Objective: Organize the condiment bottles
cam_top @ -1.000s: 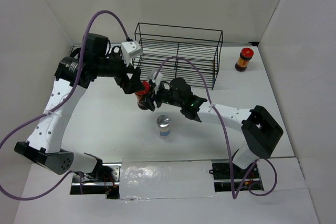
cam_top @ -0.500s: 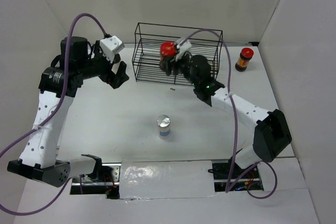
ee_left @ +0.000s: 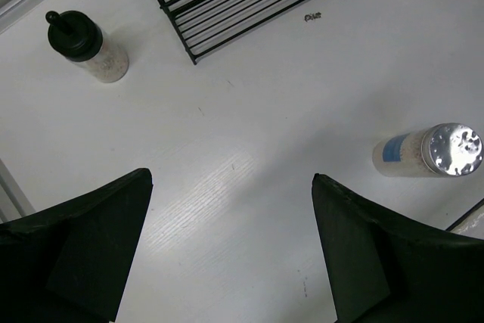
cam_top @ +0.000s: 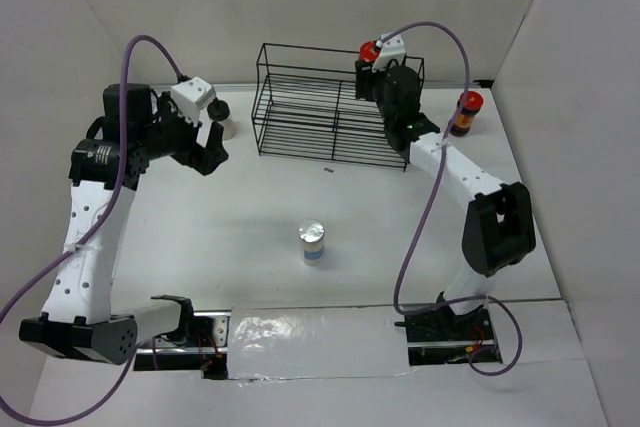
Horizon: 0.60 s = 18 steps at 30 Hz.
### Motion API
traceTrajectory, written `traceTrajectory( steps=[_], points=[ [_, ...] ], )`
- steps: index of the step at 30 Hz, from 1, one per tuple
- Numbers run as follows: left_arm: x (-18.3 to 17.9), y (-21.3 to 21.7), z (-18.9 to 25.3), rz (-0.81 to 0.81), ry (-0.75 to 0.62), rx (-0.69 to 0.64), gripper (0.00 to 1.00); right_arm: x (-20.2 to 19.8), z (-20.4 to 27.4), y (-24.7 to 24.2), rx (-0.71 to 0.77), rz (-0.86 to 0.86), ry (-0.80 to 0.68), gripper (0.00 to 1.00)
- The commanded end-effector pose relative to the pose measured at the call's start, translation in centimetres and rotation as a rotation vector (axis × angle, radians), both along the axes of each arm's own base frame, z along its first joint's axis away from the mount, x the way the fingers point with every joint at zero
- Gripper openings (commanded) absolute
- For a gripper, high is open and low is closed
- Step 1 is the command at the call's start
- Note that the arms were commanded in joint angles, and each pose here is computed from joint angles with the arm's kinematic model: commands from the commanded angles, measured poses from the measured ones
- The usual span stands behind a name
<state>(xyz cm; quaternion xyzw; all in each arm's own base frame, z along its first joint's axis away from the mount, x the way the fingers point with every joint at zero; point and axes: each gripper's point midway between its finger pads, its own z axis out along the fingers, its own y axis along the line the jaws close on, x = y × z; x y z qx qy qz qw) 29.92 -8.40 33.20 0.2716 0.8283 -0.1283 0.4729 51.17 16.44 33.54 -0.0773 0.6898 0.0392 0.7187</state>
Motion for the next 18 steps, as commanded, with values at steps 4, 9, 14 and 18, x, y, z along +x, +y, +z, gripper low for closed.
traceTrajectory(
  steps=[4,9,14,18],
  points=[
    [-0.2,0.6,0.5,0.021,-0.034,-0.043,0.99,1.3,4.2,0.4,0.101,0.000,-0.120,0.00],
    [-0.1,1.2,0.2,0.028,-0.027,-0.048,0.99,2.5,0.9,0.2,0.121,-0.017,-0.064,0.00],
    [0.1,2.1,0.0,0.052,-0.026,-0.051,0.99,3.0,-1.6,0.2,0.150,-0.021,-0.016,0.00],
    [0.2,2.4,-0.3,0.060,-0.026,-0.056,0.99,2.8,-3.0,0.6,0.150,-0.002,-0.016,0.00]
  ],
)
